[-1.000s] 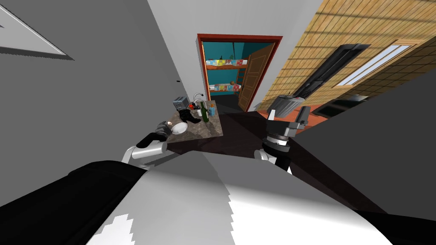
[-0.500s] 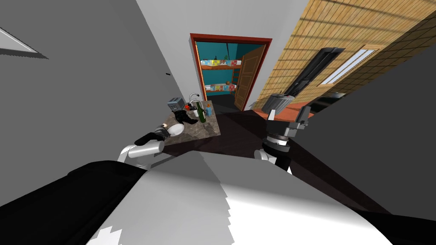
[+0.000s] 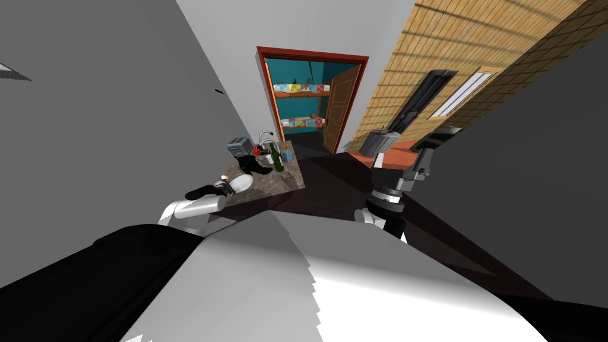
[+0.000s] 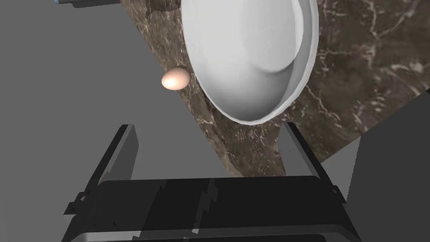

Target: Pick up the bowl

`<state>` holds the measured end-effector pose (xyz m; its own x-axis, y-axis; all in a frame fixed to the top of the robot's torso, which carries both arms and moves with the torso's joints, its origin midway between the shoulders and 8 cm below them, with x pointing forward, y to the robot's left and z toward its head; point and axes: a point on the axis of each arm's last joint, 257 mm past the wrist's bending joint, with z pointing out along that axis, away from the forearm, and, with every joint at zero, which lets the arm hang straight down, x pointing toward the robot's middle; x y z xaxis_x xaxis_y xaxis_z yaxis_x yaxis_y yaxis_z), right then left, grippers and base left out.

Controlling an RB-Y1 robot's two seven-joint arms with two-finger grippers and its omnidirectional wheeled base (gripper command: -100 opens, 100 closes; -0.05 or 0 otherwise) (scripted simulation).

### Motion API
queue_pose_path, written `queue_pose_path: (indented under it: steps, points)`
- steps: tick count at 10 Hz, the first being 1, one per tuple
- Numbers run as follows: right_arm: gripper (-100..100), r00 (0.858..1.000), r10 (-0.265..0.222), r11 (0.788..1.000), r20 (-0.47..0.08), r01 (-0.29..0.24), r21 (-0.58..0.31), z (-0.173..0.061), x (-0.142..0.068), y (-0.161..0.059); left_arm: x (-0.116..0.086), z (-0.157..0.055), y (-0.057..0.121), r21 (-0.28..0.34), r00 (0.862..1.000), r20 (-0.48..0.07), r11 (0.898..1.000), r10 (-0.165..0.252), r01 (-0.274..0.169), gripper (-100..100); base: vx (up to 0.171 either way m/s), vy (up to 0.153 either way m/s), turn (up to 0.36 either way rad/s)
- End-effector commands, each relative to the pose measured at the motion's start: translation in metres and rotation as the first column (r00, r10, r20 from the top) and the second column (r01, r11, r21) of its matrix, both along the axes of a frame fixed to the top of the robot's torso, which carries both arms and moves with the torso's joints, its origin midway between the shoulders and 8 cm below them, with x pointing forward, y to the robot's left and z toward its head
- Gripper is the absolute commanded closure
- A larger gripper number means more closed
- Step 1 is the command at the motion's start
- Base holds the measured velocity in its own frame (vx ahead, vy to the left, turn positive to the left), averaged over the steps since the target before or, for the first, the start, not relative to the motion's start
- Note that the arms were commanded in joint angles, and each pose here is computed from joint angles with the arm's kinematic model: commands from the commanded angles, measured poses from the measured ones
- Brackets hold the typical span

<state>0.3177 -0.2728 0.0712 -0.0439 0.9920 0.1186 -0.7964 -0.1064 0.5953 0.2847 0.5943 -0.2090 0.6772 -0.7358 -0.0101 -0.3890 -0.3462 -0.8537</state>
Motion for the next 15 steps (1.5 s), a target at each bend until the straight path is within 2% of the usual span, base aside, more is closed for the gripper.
queue_pose_path:
  steps: [1, 3, 4, 6, 11, 12, 13, 14, 15]
  points:
    - [0, 1.0, 0.0, 1.0, 0.0, 0.0, 0.0, 0.0, 0.0, 0.0, -0.008, -0.013, 0.007, -0.036, 0.999, -0.041, 0.999, 0.034, -0.036, -100, -0.011, -0.003, -0.192]
    - [0, 1.0, 0.0, 1.0, 0.0, 0.0, 0.0, 0.0, 0.0, 0.0, -0.02, -0.027, 0.015, -0.077, 0.993, -0.095, 0.994, 0.074, -0.082, -100, -0.008, 0.001, -0.162]
    - [0, 1.0, 0.0, 1.0, 0.0, 0.0, 0.0, 0.0, 0.0, 0.0, -0.021, -0.028, 0.015, -0.079, 0.992, -0.099, 0.993, 0.076, -0.084, -100, -0.003, 0.004, -0.045]
    - [0, 1.0, 0.0, 1.0, 0.0, 0.0, 0.0, 0.0, 0.0, 0.0, -0.033, -0.042, 0.02, -0.115, 0.983, -0.149, 0.985, 0.109, -0.127, -100, 0.001, 0.002, -0.108]
    - [0, 1.0, 0.0, 1.0, 0.0, 0.0, 0.0, 0.0, 0.0, 0.0, -0.062, -0.078, 0.021, -0.194, 0.951, -0.264, 0.957, 0.159, -0.214, -100, 0.015, 0.009, -0.107]
    - [0, 1.0, 0.0, 1.0, 0.0, 0.0, 0.0, 0.0, 0.0, 0.0, -0.071, -0.094, 0.016, -0.221, 0.94, -0.298, 0.947, 0.163, -0.234, -100, 0.053, 0.03, -0.074]
    - [0, 1.0, 0.0, 1.0, 0.0, 0.0, 0.0, 0.0, 0.0, 0.0, -0.062, -0.086, 0.017, -0.204, 0.948, -0.277, 0.954, 0.159, -0.22, -100, 0.028, 0.017, -0.019]
    - [0, 1.0, 0.0, 1.0, 0.0, 0.0, 0.0, 0.0, 0.0, 0.0, -0.063, -0.088, 0.016, -0.208, 0.946, -0.282, 0.952, 0.161, -0.224, 0, 0.0, 0.0, 0.0]
    - [0, 1.0, 0.0, 1.0, 0.0, 0.0, 0.0, 0.0, 0.0, 0.0, -0.061, -0.095, 0.018, -0.207, 0.946, -0.28, 0.953, 0.16, -0.223, -100, 0.009, 0.012, 0.003]
